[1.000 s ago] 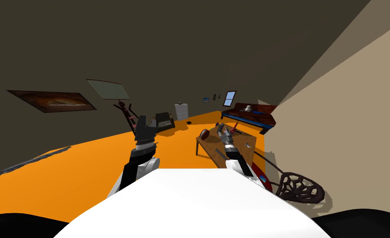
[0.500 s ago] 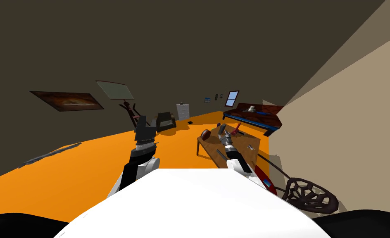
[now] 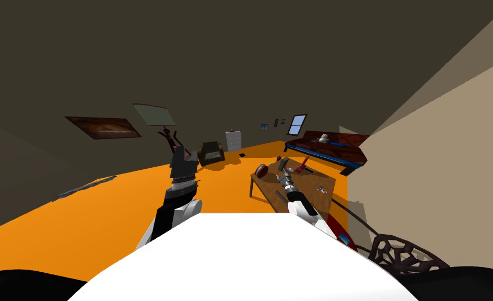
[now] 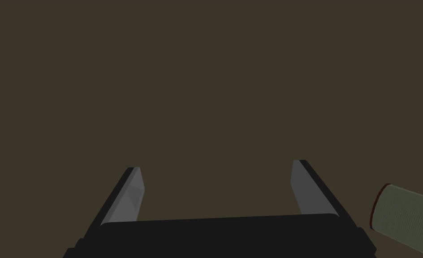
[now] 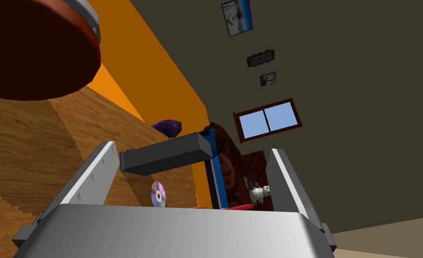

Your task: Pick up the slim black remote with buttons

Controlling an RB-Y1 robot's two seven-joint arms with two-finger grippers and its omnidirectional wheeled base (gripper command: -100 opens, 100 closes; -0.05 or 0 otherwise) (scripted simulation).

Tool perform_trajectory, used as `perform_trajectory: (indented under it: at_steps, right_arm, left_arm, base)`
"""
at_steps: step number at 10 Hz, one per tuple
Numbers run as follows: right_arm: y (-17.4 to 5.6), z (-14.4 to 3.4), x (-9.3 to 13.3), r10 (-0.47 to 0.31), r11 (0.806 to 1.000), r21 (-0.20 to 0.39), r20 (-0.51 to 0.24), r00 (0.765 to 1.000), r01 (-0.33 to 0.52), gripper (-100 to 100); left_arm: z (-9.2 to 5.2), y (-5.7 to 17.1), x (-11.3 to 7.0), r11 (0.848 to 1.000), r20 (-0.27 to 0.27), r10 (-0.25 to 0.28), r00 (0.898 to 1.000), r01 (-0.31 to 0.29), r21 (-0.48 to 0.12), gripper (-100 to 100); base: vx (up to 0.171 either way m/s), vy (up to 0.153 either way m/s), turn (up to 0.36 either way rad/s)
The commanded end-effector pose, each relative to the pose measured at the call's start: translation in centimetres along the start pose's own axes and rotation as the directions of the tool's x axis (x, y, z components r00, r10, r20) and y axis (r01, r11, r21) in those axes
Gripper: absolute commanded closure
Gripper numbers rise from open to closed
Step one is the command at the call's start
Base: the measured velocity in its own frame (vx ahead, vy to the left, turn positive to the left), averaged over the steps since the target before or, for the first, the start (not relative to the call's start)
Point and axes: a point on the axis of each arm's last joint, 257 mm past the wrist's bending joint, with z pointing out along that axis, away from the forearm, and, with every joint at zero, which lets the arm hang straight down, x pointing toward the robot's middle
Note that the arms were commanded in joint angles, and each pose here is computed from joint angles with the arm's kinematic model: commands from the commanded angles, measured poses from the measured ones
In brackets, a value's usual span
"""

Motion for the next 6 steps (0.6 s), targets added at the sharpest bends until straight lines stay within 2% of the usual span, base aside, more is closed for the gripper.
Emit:
perform_trajectory:
  at_steps: [1,2,3,4,5,6]
  right_arm:
    - [-1.2,0.2,-1.0,0.016,0.999,0.037,0.021,1.000,-0.017,-100]
    - [-2.8,0.3,-2.6,0.042,0.995,0.089,0.056,0.998,-0.047,-100]
    - [-3.0,0.2,-2.7,0.042,0.994,0.096,0.059,0.997,-0.047,-100]
    - [-4.5,0.2,-4.4,0.066,0.987,0.140,0.095,0.993,-0.079,-100]
    - [-4.8,0.2,-4.5,0.065,0.985,0.154,0.101,0.993,-0.080,-100]
    - [-6.2,0.0,-6.2,0.088,0.975,0.193,0.139,0.986,-0.114,-100]
  left_arm:
    - [0.0,0.0,0.0,1.000,0.000,0.000,1.000,0.000,0.000,0]
    - [0.0,0.0,0.0,1.000,0.000,0.000,1.000,0.000,0.000,0]
    - [0.0,0.0,0.0,1.000,0.000,0.000,1.000,0.000,0.000,0]
    - [0.0,0.0,0.0,1.000,0.000,0.000,1.000,0.000,0.000,0]
    - [0.0,0.0,0.0,1.000,0.000,0.000,1.000,0.000,0.000,0]
    - [0.0,0.0,0.0,1.000,0.000,0.000,1.000,0.000,0.000,0]
  base:
    - [0.004,-0.004,0.048]
    - [0.005,-0.003,0.084]
    - [0.004,-0.004,0.046]
    - [0.005,-0.002,0.090]
    - [0.004,-0.006,0.044]
    - [0.004,-0.002,0.095]
